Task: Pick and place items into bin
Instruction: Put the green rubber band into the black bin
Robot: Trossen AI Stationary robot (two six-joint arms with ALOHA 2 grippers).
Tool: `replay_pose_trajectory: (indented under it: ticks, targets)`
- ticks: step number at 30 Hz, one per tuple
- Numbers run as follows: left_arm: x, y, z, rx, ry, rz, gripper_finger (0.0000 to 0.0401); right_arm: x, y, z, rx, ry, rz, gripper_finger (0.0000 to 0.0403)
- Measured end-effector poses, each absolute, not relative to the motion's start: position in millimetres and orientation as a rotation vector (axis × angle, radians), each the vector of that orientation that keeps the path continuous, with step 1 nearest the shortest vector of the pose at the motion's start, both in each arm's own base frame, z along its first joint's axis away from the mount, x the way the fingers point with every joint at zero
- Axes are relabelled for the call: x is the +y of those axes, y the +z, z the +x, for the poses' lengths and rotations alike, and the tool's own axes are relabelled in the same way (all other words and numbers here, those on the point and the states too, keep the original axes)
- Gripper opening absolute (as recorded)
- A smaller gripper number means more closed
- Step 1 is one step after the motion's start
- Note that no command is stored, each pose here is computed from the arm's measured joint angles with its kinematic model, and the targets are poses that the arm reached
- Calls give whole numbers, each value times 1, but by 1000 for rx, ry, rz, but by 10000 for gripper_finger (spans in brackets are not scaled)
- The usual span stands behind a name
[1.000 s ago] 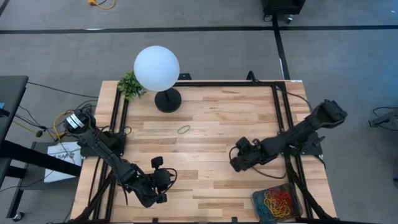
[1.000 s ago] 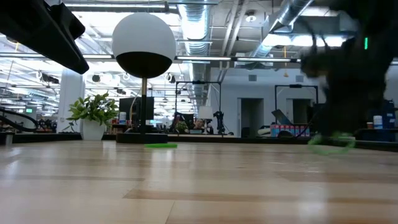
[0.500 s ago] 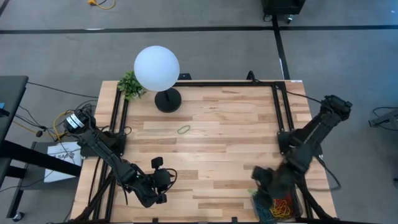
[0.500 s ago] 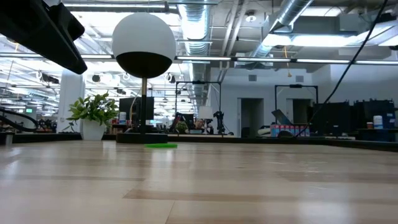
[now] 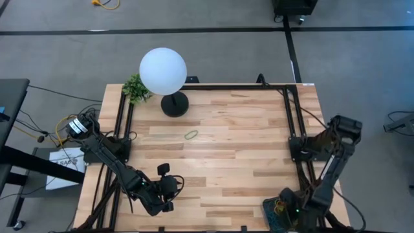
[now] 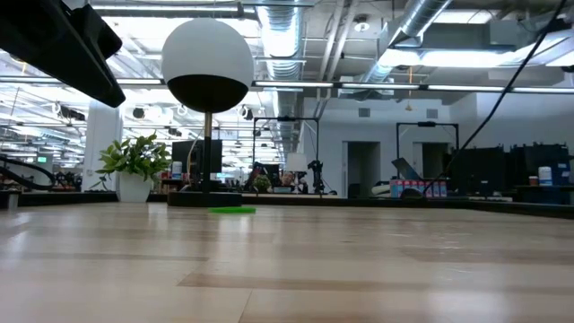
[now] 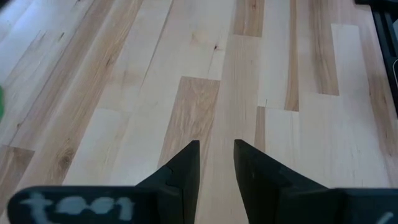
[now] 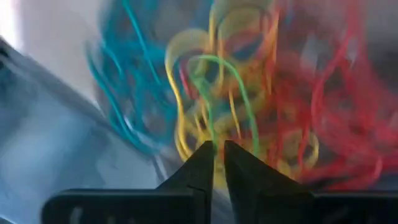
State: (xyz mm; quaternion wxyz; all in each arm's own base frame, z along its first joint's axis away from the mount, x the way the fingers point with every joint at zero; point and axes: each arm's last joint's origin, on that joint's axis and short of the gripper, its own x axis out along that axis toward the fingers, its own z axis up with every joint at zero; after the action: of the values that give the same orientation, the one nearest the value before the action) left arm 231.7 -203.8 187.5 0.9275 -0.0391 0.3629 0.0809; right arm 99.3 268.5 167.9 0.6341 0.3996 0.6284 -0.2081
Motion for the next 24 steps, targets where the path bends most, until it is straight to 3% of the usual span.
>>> replay_pose_trajectory:
  ticks: [10, 19, 24]
  targets:
    - [-204, 188, 232, 741, 165, -82, 89, 268, 164, 119, 1631, -414, 914, 76]
    - [-204, 188, 232, 733, 173, -77, 89, 247, 203, 132, 1558, -317, 1060, 77]
    - [-203, 189, 232, 700, 208, -55, 89, 228, 229, 143, 1360, -247, 1125, 77]
